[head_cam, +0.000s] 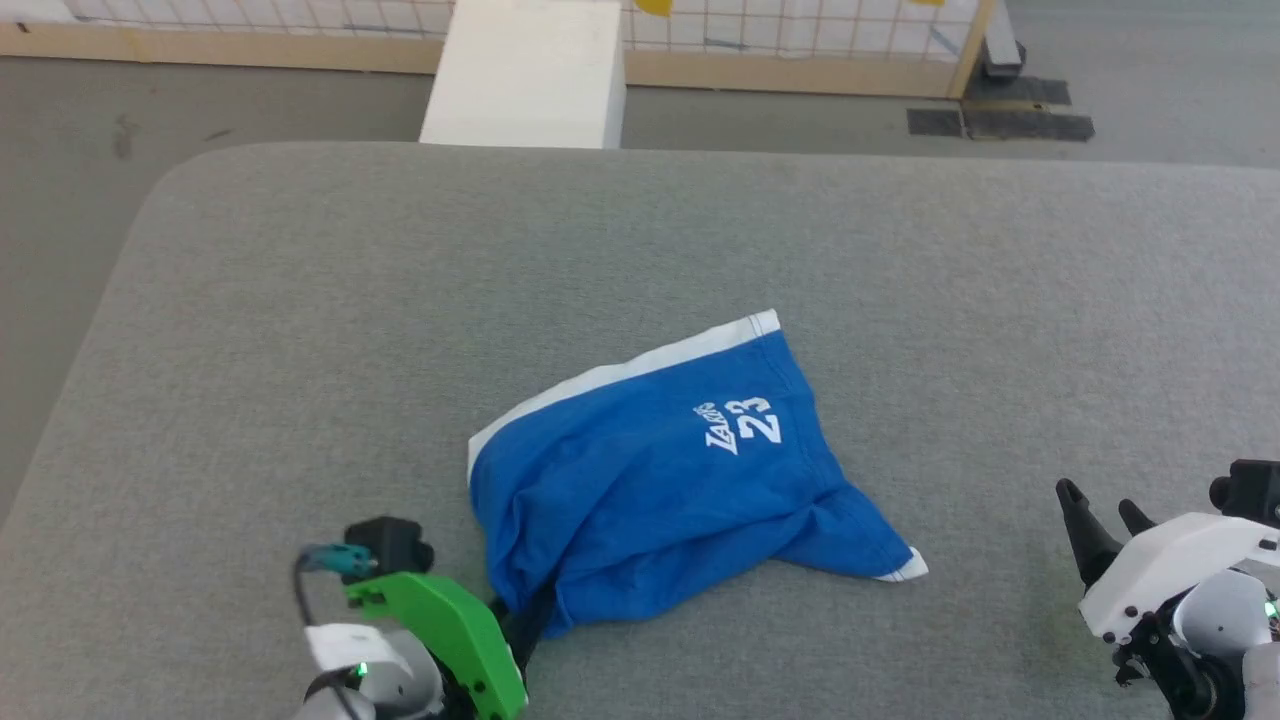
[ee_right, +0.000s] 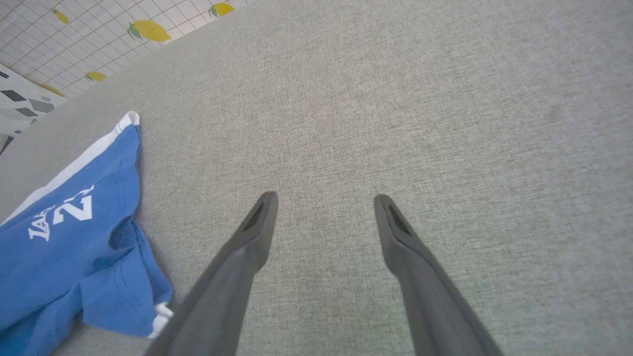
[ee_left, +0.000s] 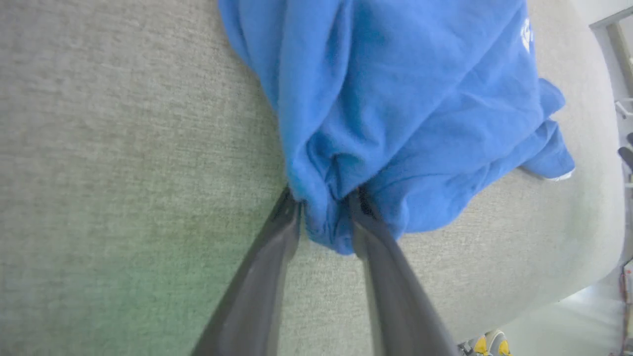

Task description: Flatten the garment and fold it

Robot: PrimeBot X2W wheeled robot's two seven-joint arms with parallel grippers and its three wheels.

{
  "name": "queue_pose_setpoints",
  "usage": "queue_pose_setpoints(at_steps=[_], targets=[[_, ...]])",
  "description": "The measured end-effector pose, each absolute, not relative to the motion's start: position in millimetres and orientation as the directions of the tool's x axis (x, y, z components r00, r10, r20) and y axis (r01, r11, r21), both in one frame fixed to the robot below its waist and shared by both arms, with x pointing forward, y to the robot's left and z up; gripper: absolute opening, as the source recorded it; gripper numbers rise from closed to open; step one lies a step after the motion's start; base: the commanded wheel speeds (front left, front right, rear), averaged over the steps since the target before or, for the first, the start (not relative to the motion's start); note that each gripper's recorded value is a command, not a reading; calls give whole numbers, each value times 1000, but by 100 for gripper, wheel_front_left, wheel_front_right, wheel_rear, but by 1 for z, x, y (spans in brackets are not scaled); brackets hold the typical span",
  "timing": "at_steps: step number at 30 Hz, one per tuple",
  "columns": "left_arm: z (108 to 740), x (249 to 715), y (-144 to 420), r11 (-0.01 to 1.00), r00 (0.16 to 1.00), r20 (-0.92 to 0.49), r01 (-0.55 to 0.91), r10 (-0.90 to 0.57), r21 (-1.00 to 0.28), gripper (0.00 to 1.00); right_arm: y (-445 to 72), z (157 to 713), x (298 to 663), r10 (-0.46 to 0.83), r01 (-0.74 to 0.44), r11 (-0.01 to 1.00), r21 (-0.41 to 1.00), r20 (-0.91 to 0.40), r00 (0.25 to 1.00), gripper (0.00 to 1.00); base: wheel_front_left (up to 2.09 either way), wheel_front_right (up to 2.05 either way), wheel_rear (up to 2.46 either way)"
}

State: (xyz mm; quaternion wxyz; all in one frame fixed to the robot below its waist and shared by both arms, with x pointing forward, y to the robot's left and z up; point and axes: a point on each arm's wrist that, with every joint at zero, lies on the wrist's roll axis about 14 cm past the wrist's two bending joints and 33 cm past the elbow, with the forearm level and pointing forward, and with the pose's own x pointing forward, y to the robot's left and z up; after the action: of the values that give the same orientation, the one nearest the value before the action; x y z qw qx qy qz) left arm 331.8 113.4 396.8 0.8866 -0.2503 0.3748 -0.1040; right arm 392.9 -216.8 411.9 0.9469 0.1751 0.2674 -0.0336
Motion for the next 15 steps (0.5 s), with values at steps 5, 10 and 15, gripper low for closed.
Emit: queue_pose_setpoints(at_steps=[5,10,15], targets=[[459,362,146,724,882,-369,-47,-294,-689,100,-205,423,400,60,104,951,291,-505,861,100,0,0,0],[510,375,221,800,989,-147,-65,-29,-597,100,-171,436,413,147,-18,967,255,-499,854,100,0,0,0],[523,374,258,965,990,35,-122,134,-232,100,-105,452,439,293,-239,956,168,-540,789,100,0,0,0]])
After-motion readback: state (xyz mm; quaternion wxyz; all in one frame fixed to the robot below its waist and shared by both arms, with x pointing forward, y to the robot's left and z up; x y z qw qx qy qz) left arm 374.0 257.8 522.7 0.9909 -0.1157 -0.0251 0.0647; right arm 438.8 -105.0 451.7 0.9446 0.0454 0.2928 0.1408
